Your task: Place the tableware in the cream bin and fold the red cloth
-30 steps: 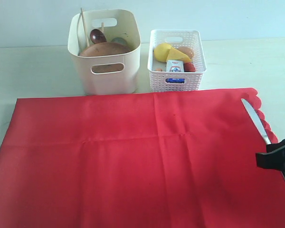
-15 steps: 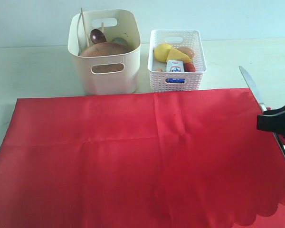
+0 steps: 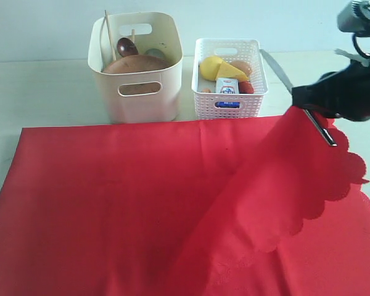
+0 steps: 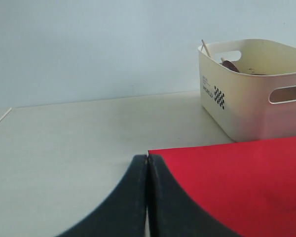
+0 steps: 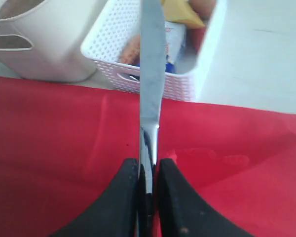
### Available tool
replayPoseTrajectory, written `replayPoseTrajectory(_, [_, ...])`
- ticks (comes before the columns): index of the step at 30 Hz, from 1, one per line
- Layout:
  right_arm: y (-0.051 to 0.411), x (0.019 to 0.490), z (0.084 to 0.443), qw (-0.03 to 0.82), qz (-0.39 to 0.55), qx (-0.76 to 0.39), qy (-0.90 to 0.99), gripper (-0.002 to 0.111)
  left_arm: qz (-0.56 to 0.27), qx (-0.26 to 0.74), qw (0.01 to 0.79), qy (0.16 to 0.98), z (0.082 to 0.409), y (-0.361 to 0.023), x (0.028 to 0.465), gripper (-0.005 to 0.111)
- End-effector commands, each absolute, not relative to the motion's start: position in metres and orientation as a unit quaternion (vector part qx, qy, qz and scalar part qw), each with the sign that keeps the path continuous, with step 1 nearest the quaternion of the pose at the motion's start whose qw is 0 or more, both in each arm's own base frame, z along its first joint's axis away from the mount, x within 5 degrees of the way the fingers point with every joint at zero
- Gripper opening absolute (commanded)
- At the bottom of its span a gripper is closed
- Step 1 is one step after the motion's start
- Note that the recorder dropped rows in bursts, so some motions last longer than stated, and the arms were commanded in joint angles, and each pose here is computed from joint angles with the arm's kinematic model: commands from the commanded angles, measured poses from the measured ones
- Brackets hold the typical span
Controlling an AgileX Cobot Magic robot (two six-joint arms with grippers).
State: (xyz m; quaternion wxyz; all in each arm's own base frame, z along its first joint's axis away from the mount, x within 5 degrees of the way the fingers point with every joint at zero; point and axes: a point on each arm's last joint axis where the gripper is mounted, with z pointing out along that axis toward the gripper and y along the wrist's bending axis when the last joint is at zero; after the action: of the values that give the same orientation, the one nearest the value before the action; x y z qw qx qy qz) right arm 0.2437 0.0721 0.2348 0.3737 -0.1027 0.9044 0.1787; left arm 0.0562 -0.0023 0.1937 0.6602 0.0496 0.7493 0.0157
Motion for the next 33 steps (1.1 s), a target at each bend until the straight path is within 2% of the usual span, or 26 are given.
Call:
replayPoseTrajectory(1, [0.079,0.255,0.238,0.339,0.183,-0.167,0.907,0.000,0.014,0.051,0.665,0.745,0.195,-0.003,0.056,0.000])
replayPoseTrajectory(5, [0.069,0.247,0.225,0.301,0.138,-0.151,0.932,0.000,0.014,0.051,0.665,0.745,0.195,-0.003,0.056,0.000])
replayPoseTrajectory(10, [0.051,0.223,0.185,0.214,0.072,-0.069,0.972,0.000,0.014,0.051,0.665,0.745,0.195,-0.003,0.056,0.000])
replayPoseTrajectory(14, [0.041,0.207,0.158,0.187,0.038,-0.039,0.981,0.000,0.014,0.051,0.665,0.745,0.195,-0.003,0.056,0.000])
replayPoseTrajectory(20, [0.037,0.192,0.139,0.181,0.037,-0.022,0.983,0.001,0.014,0.051,0.665,0.745,0.195,-0.003,0.056,0.000])
replayPoseTrajectory(22, [0.037,0.189,0.134,0.180,0.037,-0.013,0.983,0.008,0.014,0.051,0.665,0.745,0.195,-0.003,0.056,0.000])
replayPoseTrajectory(24, [0.037,0.189,0.131,0.174,0.038,-0.006,0.984,0.019,0.014,0.051,0.665,0.745,0.195,-0.003,0.056,0.000])
replayPoseTrajectory(31, [0.036,0.191,0.127,0.175,0.024,-0.036,0.984,0.071,0.014,0.051,0.665,0.745,0.195,-0.003,0.056,0.000])
replayPoseTrajectory(33, [0.036,0.194,0.128,0.190,0.025,-0.037,0.981,0.075,0.014,0.051,0.665,0.745,0.195,-0.003,0.056,0.000])
